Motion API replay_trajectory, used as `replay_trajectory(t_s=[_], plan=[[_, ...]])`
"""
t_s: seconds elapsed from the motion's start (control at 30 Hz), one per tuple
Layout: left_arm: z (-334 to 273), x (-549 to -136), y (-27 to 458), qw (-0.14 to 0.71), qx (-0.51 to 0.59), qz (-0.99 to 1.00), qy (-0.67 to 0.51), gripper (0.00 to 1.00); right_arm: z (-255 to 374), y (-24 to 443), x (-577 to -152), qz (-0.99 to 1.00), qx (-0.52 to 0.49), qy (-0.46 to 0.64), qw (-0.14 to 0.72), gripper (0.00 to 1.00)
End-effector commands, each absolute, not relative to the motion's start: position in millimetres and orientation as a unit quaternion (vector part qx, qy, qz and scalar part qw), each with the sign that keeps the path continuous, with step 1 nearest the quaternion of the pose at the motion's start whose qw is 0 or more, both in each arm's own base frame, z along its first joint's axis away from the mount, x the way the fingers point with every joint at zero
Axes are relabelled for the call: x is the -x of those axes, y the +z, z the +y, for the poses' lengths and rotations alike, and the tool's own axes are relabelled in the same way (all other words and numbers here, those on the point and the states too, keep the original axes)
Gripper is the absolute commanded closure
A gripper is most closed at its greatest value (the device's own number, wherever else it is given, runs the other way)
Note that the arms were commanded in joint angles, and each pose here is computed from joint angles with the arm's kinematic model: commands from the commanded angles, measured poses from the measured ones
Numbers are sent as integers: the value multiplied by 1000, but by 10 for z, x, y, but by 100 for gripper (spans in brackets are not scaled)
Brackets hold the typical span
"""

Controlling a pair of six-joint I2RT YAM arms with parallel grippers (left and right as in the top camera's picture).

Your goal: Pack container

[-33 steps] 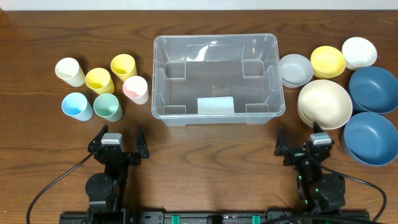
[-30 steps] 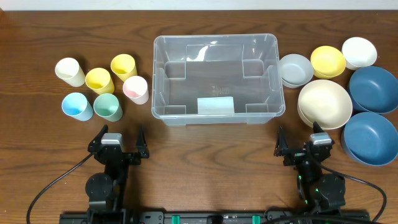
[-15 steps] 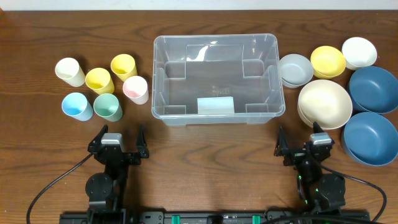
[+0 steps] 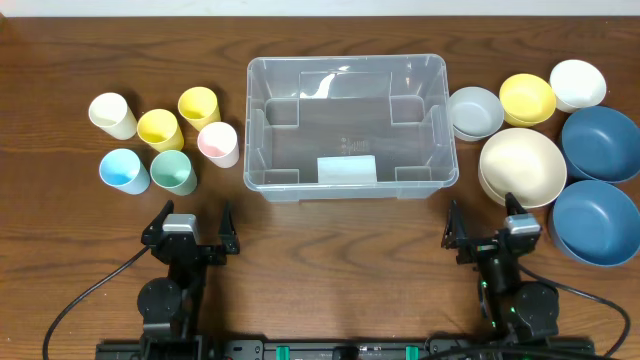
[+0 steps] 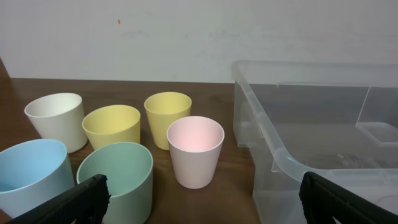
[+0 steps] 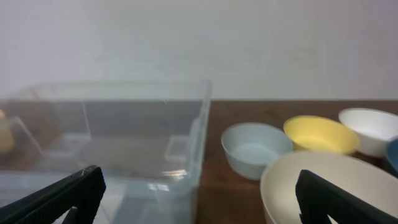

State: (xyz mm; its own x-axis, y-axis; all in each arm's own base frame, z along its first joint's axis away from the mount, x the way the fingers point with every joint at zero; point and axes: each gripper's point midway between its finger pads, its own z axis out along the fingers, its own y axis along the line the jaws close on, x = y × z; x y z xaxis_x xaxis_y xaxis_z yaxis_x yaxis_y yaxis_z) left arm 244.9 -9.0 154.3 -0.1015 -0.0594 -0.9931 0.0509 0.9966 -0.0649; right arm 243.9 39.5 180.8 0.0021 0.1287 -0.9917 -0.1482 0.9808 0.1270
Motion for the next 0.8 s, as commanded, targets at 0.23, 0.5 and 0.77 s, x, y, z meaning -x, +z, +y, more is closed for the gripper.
replay_trajectory(t_s=[0.23, 0.5, 0.77], plan=[[-102, -2440, 1388, 652, -5, 757, -39, 2, 424, 2735, -2232, 658, 32, 106, 745, 1], [-102, -2440, 1388, 652, -5, 757, -39, 2, 44, 3469, -2301, 750, -34, 4, 660, 1], [-102, -2440, 1388, 652, -5, 757, -39, 2, -145, 3775, -2787, 846, -16, -98, 524, 1]])
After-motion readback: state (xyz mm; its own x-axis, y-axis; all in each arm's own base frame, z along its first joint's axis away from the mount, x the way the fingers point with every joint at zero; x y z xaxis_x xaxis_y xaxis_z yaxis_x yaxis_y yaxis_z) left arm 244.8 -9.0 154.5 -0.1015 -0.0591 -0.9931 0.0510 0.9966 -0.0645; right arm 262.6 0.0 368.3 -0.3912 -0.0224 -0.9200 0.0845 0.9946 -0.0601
